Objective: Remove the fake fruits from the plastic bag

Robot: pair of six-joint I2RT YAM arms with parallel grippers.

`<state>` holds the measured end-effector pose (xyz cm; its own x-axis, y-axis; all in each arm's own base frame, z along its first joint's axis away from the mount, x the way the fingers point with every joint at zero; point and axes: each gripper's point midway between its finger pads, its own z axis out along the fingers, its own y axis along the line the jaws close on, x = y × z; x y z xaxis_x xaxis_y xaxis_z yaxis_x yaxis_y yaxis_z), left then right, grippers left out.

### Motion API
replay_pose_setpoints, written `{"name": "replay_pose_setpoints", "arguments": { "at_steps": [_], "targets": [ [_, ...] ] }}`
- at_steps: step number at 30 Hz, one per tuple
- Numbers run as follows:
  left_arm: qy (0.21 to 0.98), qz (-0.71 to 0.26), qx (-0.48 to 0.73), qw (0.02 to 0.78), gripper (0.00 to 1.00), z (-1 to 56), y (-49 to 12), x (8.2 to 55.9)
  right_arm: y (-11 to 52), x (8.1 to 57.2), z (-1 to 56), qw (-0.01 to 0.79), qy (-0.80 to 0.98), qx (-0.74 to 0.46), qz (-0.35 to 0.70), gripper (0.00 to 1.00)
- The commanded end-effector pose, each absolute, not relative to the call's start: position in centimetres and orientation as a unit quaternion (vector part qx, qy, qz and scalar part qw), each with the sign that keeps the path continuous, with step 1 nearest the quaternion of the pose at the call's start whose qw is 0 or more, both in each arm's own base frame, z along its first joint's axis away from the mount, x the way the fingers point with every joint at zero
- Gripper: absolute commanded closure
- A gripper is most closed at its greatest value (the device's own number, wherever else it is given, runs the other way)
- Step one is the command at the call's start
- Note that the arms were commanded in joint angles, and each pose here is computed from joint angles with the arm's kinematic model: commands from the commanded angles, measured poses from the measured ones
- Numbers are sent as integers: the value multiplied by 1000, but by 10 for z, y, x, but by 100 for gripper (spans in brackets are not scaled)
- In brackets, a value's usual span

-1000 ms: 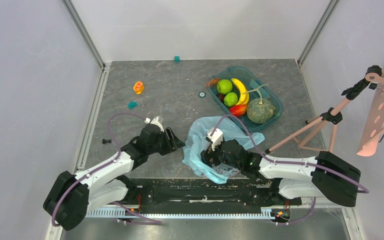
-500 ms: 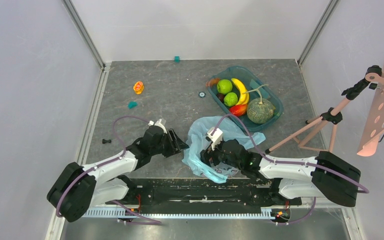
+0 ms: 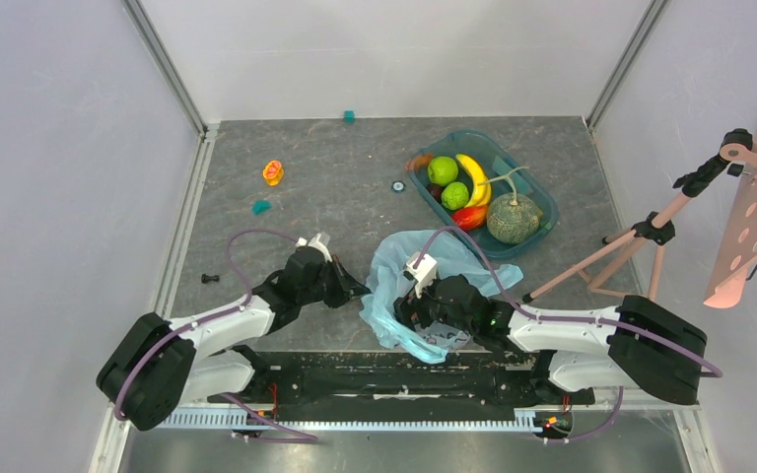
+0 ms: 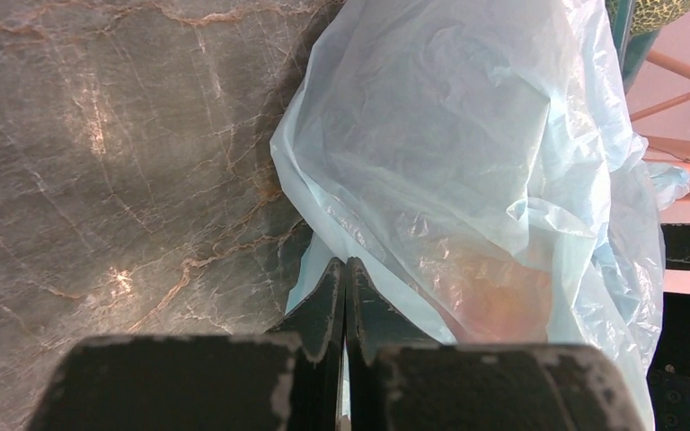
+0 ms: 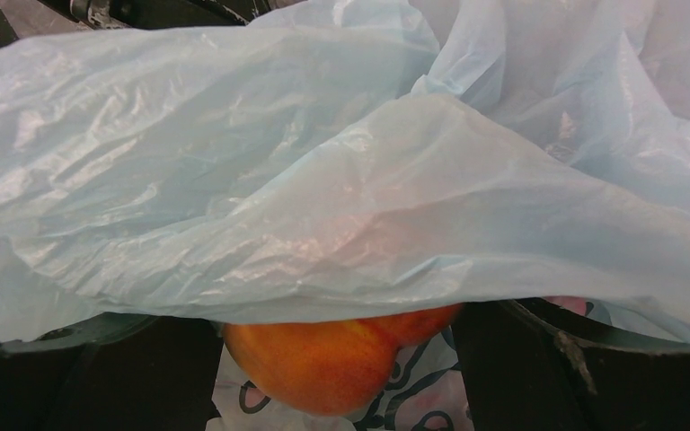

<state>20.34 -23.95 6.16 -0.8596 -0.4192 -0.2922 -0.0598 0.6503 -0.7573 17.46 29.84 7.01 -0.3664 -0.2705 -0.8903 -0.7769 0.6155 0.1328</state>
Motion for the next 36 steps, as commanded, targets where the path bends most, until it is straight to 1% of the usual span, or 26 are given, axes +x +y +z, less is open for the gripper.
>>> {"name": "replay_pose_setpoints", "arguments": {
  "at_steps": [1, 8, 15, 22, 26, 27, 28, 29, 30, 31, 32, 34, 36],
  "targets": [
    [873, -398, -137, 247, 98, 74, -239, 210, 299, 182, 79, 470, 771, -329, 276, 38],
    [888, -322, -151, 290, 98, 81, -202, 226, 275, 183, 71, 468, 790, -320, 234, 36],
    [889, -292, -186, 301, 98, 75, -170, 233, 257, 177, 65, 465, 800, -303, 228, 35],
    [889, -289, -199, 296, 98, 68, -162, 235, 249, 173, 61, 468, 799, -297, 232, 31],
    [880, -335, -178, 285, 98, 75, -179, 234, 255, 173, 61, 472, 795, -289, 249, 31],
    [878, -350, -169, 280, 91, 79, -185, 232, 258, 172, 63, 474, 792, -287, 257, 31],
    [877, -360, -162, 274, 78, 82, -188, 231, 262, 173, 64, 476, 789, -284, 266, 31],
    [875, -372, -154, 269, 61, 86, -193, 229, 265, 172, 66, 478, 786, -281, 273, 31],
    [873, -382, -150, 264, 51, 89, -196, 227, 269, 172, 68, 478, 783, -280, 283, 31],
    [871, -392, -146, 260, 42, 92, -199, 224, 273, 172, 69, 479, 780, -279, 290, 31],
    [868, -401, -143, 255, 38, 94, -201, 221, 277, 172, 73, 480, 777, -278, 299, 31],
    [865, -413, -138, 250, 32, 96, -204, 215, 284, 173, 76, 481, 773, -277, 308, 31],
    [865, -417, -135, 246, 30, 95, -205, 210, 289, 174, 79, 482, 770, -278, 313, 31]
  ]
}}
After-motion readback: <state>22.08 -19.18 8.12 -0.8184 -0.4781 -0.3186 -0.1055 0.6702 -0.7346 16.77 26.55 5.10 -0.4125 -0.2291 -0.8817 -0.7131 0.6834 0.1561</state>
